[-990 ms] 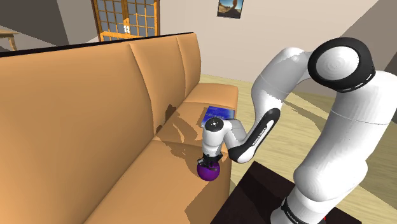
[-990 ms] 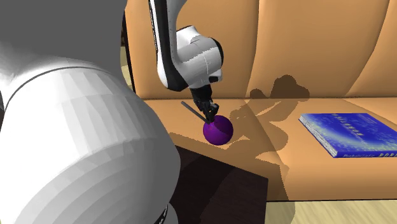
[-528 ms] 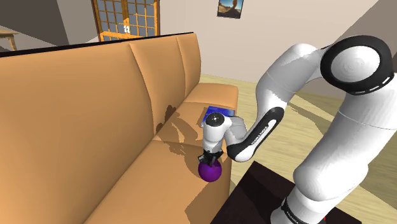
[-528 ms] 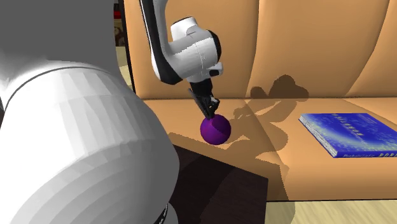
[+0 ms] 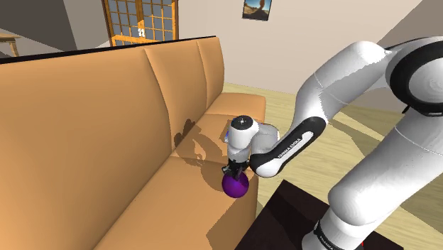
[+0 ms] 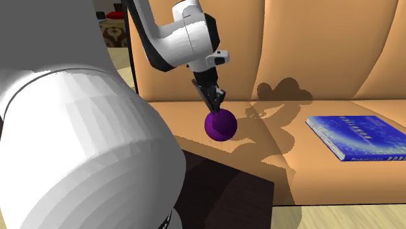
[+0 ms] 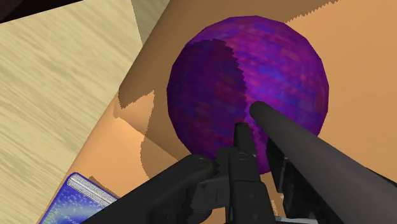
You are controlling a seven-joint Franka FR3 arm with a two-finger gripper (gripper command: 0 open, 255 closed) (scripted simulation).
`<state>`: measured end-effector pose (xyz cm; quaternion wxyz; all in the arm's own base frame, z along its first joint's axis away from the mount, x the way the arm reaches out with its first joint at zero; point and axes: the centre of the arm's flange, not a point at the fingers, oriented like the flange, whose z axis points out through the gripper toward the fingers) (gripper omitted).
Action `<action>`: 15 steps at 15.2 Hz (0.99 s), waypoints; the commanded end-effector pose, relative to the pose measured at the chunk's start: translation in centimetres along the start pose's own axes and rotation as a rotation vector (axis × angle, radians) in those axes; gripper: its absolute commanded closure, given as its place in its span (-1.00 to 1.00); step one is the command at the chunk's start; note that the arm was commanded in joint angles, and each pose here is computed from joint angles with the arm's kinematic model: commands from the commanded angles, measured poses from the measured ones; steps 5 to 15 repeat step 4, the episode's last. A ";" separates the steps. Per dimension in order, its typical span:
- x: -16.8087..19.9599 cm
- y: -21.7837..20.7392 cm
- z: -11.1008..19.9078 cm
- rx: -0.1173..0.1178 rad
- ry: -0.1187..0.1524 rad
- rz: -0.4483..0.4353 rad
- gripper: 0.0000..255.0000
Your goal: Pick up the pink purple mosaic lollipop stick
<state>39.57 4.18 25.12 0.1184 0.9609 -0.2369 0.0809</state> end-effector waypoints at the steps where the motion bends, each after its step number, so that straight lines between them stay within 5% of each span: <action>1: 0.2 0.2 -1.0 0.001 0.000 0.001 1.00; 15: 0.4 0.4 -1.5 0.001 0.000 0.001 1.00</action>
